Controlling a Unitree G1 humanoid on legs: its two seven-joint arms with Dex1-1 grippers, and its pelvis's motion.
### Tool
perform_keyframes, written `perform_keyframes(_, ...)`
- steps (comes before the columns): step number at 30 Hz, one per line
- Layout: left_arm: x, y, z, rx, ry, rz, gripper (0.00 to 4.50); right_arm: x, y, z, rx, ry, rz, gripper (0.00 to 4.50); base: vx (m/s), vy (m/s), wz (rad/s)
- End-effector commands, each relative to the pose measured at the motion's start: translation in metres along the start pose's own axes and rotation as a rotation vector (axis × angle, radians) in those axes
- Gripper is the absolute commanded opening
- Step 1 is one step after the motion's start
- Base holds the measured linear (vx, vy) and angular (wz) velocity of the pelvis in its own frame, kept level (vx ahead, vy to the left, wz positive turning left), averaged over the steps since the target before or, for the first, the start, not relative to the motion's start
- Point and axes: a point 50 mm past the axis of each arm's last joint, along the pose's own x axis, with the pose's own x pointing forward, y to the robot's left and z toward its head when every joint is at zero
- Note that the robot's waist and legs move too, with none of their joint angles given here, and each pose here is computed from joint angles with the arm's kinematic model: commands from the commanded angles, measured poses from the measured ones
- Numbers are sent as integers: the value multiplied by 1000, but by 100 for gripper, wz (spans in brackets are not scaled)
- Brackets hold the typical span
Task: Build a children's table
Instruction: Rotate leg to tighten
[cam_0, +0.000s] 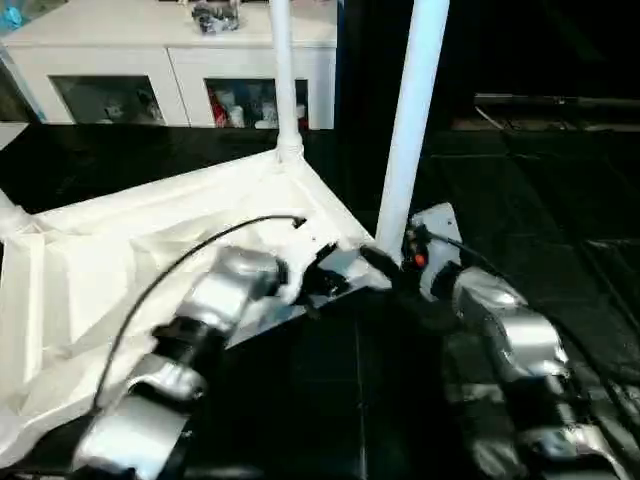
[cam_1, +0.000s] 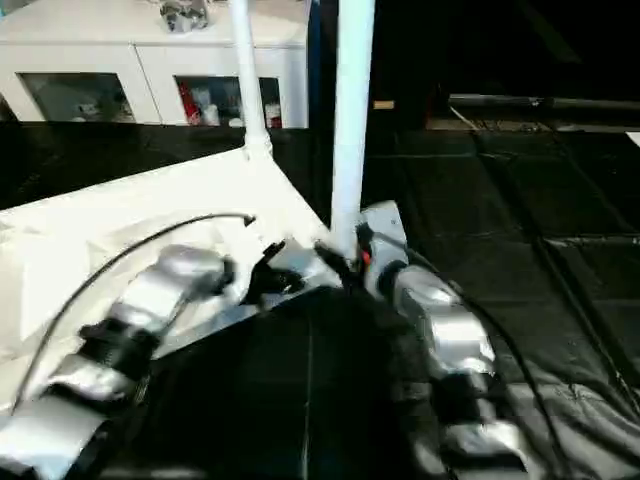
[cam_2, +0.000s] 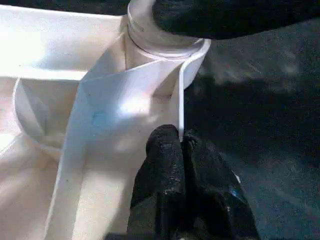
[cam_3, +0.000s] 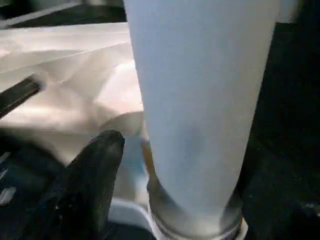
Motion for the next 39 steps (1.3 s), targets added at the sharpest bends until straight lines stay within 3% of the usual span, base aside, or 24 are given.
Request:
perform_keyframes(1, -4, -11, 10, 123, -31, -161, 0, -5, 12, -2, -38, 12, 217, 386, 0, 0, 0)
perform_keyframes(6, -10, -12, 5, 149, -5, -219, 0, -17, 7, -2, -73, 27, 282, 433, 0, 0, 0)
perform_keyframes(11, -24, -20, -3, 228, 34, -390, 0, -46, 4, -2, -96, 85, 514, 433, 0, 0, 0)
perform_keyframes(19, -30, -23, -13, 291, 116, -484, 0, -55, 2, -5, -105, 149, 627, 433, 0, 0, 0)
perform_keyframes(39, -29, -23, -16, 355, 154, -495, 0, -48, 8, -10, -79, 182, 751, 269, 0, 0, 0)
